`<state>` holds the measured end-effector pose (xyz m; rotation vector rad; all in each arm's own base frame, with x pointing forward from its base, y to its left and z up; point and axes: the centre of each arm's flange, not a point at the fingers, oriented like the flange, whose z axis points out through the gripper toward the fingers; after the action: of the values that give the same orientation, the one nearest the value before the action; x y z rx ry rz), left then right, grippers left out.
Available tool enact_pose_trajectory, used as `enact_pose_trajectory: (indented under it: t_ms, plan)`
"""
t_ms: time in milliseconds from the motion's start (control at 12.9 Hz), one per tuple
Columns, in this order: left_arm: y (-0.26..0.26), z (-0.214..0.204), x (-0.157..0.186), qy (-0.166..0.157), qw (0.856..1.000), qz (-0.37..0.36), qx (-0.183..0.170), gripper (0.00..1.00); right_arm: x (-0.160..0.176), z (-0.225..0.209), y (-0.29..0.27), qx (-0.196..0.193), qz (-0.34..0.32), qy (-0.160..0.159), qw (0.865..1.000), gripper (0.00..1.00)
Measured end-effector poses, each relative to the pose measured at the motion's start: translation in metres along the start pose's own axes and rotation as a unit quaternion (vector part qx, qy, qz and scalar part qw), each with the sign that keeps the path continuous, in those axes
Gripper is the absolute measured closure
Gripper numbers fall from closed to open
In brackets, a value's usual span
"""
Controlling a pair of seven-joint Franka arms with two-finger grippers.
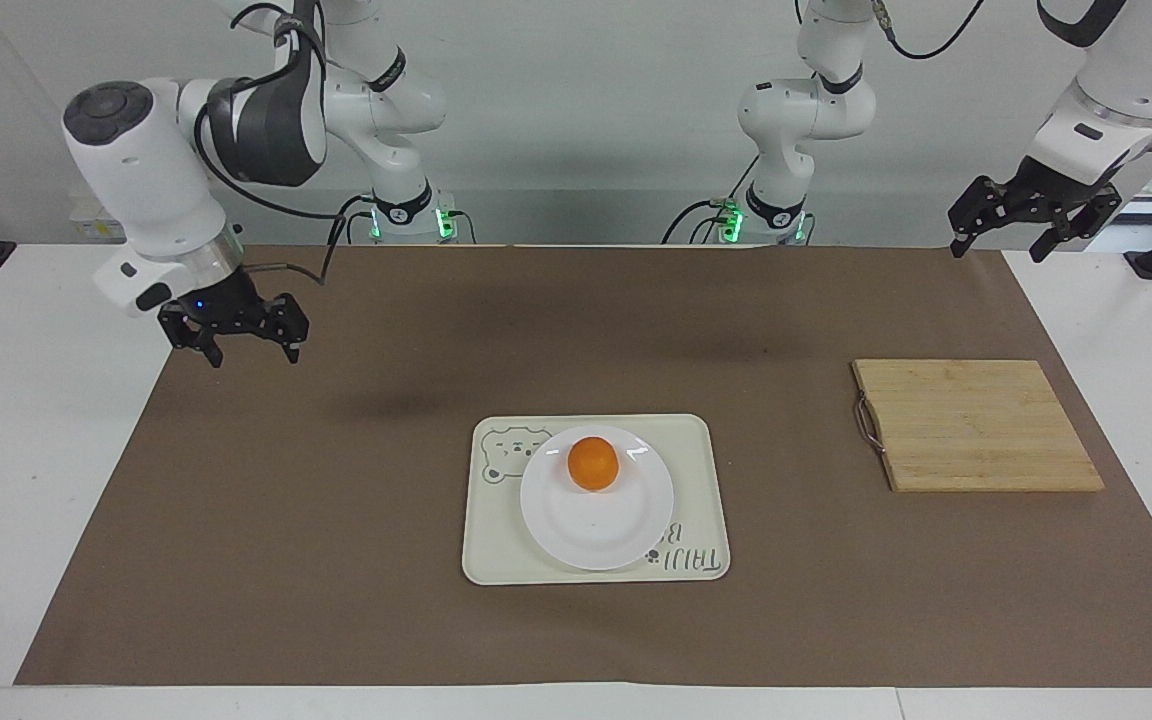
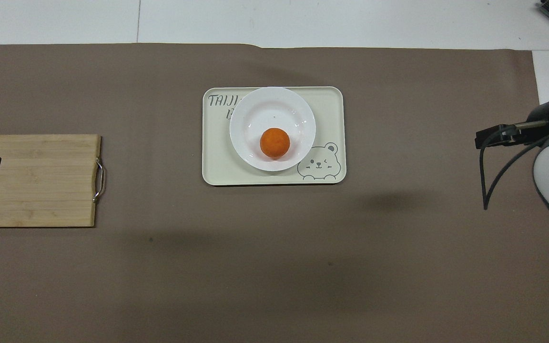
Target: Place orange and plate with both arms
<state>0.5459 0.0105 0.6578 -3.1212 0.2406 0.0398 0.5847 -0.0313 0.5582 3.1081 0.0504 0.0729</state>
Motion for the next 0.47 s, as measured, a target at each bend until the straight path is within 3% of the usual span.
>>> enact_pose_trajectory:
  t_ms: [466]
  plan:
    - [0.000, 0.000, 0.000, 0.000, 1.000, 0.000, 0.000, 0.00, -0.041, -0.087, -0.006, 0.005, 0.013, -0.017, 1.000, 0.00]
